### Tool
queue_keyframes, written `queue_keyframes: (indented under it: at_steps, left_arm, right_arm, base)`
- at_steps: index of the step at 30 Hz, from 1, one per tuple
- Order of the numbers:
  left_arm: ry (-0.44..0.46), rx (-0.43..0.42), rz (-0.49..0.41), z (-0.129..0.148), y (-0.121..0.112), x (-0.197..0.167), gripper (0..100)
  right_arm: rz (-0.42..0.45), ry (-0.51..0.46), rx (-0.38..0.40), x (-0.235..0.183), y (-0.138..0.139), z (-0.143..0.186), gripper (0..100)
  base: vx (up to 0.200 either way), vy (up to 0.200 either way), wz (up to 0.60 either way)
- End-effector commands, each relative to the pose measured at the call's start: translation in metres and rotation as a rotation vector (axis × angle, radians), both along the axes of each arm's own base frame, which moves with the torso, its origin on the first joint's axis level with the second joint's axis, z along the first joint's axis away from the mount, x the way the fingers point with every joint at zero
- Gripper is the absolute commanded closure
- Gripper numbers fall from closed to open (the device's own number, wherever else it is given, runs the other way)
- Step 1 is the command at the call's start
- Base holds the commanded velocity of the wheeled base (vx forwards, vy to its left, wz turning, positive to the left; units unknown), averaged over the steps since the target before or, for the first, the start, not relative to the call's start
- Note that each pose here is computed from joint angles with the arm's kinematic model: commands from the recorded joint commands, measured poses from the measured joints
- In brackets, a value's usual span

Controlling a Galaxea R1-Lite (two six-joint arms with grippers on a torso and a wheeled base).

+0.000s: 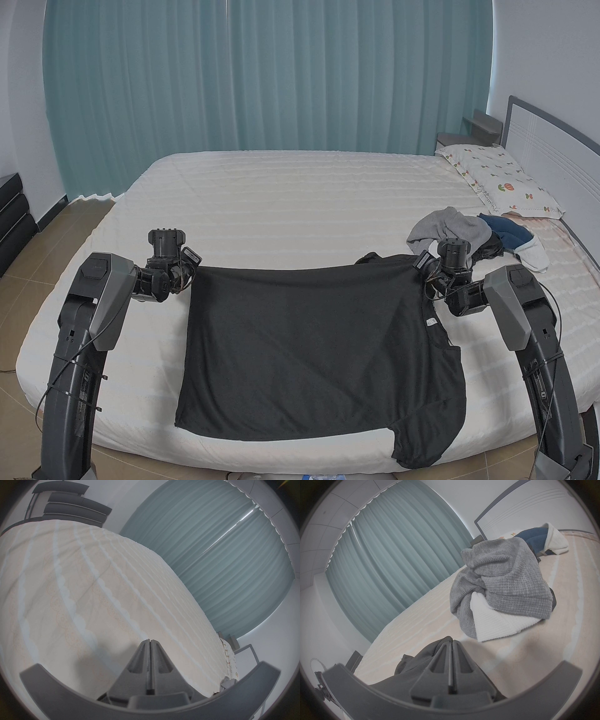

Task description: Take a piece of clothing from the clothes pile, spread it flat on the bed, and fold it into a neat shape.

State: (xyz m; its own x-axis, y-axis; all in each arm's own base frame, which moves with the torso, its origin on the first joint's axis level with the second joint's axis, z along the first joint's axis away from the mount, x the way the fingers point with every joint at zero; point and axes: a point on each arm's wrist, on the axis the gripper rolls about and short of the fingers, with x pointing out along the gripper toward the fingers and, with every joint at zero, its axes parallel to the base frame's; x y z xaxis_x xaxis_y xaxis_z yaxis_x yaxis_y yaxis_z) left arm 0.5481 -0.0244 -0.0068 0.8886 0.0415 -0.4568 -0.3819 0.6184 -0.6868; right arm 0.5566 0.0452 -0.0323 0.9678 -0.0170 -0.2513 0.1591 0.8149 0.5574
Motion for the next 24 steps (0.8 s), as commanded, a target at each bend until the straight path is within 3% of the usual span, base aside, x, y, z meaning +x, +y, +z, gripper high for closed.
queue_keyframes:
  at_steps: [1,2,10,15,20,24]
  left_arm:
    - [0.013,-0.001,-0.003,-0.006,-0.002,0.000,100]
    - [0.015,-0.002,-0.003,-0.007,-0.002,0.000,0]
    - [0.072,0.008,0.019,-0.005,0.002,-0.004,0]
    - [0.118,-0.030,0.048,0.028,0.012,-0.019,0]
    - [0.158,-0.074,-0.011,0.068,0.011,-0.062,0]
    - [0.175,-0.114,-0.074,0.076,0.011,-0.108,0]
  right_arm:
    - [0.001,0.010,0.002,0.000,0.001,-0.005,0]
    - [0.002,0.009,0.000,-0.001,0.002,-0.005,0]
    - [-0.018,0.052,0.007,-0.019,-0.008,0.018,0]
    - [-0.003,0.057,0.025,-0.055,-0.027,0.051,0]
    - [0.097,0.136,0.068,-0.126,-0.037,0.081,0]
    - [0.168,0.185,0.152,-0.180,-0.036,0.084,0]
  base:
    - [0.000,0.000,0.00]
    - [0.000,0.000,0.00]
    - [0.000,0.000,0.00]
    - [0.000,0.000,0.00]
    - [0.000,0.000,0.00]
    - [0.000,0.000,0.00]
